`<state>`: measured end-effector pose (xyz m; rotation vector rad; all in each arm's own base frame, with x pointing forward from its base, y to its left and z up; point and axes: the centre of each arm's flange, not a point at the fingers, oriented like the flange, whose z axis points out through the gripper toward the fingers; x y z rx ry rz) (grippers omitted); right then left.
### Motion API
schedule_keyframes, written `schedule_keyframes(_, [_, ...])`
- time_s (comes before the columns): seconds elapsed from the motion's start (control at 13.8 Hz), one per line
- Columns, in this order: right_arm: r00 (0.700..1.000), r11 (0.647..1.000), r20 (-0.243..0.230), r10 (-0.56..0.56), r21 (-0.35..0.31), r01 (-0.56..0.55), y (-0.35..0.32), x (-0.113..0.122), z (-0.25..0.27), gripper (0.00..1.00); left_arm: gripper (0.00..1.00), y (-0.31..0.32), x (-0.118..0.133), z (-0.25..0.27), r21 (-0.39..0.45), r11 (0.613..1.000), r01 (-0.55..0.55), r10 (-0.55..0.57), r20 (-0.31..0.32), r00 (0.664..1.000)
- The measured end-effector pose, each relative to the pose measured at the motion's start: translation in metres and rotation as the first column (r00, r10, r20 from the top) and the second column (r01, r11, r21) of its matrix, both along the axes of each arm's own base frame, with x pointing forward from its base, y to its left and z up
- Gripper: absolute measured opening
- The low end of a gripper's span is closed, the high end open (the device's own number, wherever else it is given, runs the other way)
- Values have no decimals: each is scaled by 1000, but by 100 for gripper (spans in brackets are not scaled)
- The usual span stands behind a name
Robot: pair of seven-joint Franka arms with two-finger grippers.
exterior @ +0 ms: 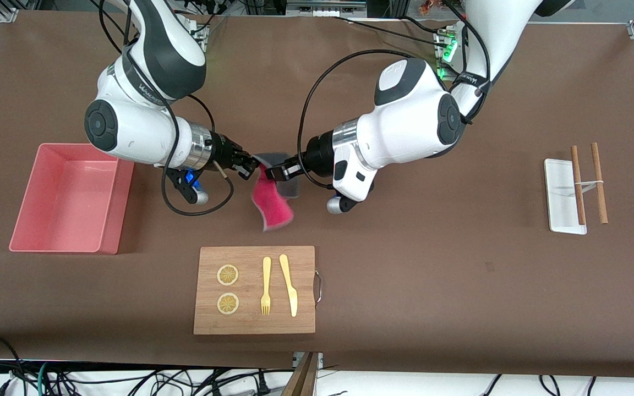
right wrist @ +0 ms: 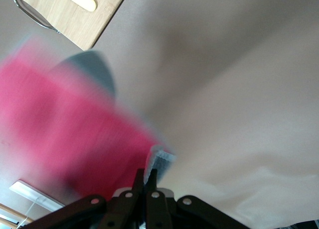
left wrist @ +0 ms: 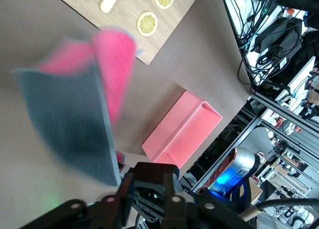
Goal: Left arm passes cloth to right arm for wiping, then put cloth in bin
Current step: 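Pull the cloth away with the right gripper while the left gripper releases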
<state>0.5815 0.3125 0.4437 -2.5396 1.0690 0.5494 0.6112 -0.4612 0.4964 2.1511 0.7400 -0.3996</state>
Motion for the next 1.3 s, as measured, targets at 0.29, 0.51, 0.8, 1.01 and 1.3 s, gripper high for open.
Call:
schedule_keyframes(0.29, [1000, 1000, -21, 19, -6, -19, 10, -4, -10, 0, 78, 5, 4, 5, -5, 1000, -9, 9, 7, 1000])
schedule_keyframes(0.51, [994, 993, -36, 99, -58, -101, 43, -22, -36, 0, 100, 14, 11, 6, -6, 1000, -25, 25, 10, 1000])
schedule_keyframes(0.8, [980, 967, -52, 191, -163, -197, 67, -36, -79, 0, 100, 70, 42, 10, 15, 999, -41, 41, 35, 999])
schedule_keyframes(1.01, [977, 963, -52, 206, -168, -212, 68, -36, -83, 0, 100, 134, 49, 36, 152, 986, 73, -92, 118, 989])
schedule_keyframes(1.3, [957, 935, -64, 283, -205, -290, 98, -58, -102, 0, 100, 213, 18, 82, 374, 892, 256, -329, 146, 933])
